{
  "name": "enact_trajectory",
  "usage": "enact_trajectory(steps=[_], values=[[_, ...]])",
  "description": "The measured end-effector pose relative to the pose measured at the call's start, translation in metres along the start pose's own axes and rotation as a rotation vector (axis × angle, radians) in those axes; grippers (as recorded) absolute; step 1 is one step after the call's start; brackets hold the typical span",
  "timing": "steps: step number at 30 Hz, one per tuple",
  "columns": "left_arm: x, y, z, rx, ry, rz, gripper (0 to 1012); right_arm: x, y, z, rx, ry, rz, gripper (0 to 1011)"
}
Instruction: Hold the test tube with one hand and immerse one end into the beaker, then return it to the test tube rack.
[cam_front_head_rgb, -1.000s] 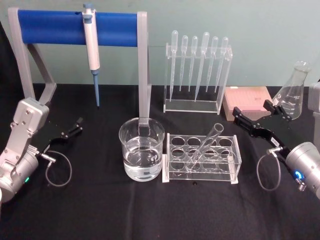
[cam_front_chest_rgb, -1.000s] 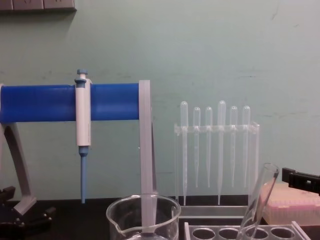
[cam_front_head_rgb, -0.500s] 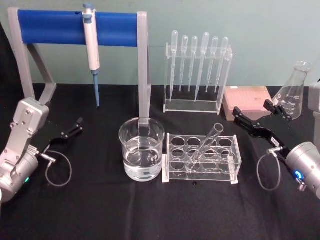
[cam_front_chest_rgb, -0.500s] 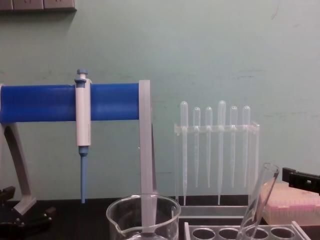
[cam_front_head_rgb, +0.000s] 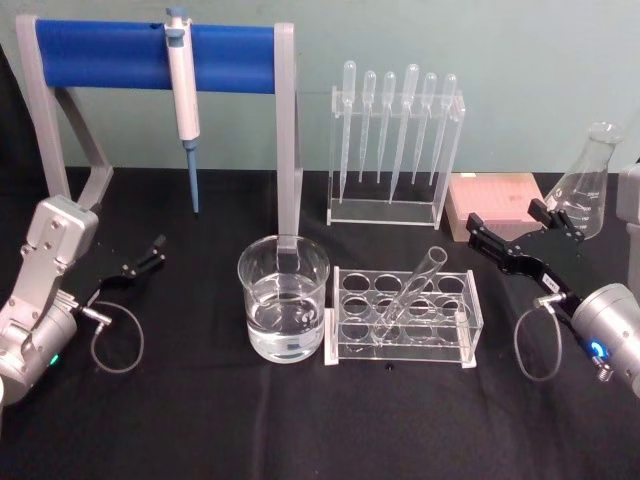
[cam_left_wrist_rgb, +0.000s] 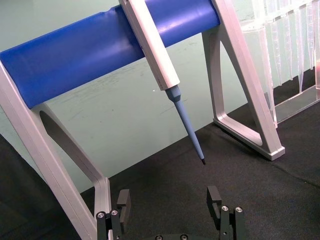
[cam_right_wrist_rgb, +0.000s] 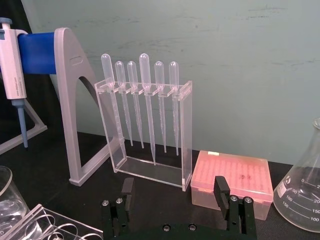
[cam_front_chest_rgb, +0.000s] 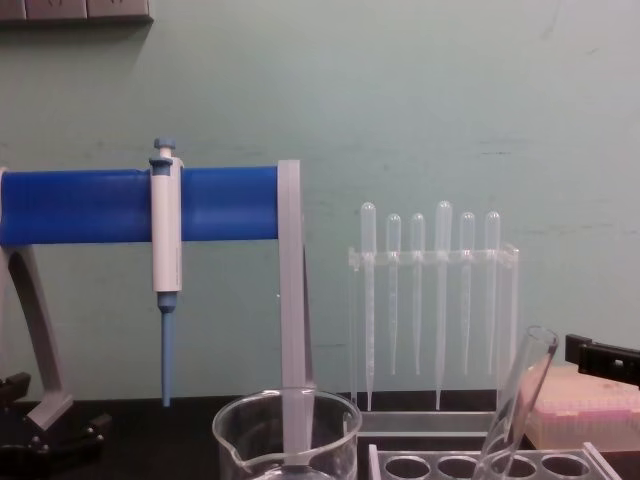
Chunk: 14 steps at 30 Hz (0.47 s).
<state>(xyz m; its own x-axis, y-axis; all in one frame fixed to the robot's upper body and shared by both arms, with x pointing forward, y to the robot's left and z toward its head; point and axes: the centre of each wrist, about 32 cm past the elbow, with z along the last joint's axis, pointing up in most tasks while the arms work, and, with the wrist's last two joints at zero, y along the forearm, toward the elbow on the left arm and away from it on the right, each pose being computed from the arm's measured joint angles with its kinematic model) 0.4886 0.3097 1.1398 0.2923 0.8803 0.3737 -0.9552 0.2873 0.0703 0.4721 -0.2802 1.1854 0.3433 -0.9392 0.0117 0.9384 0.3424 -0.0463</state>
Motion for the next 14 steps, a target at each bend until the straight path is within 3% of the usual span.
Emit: enact_trajectory(steps=[14], values=[[0.0000,0.0000,0.0000,0.000,0.000,0.000,1000,0.0000,0.0000,0.0000,0.000,0.000,0.000,1003]])
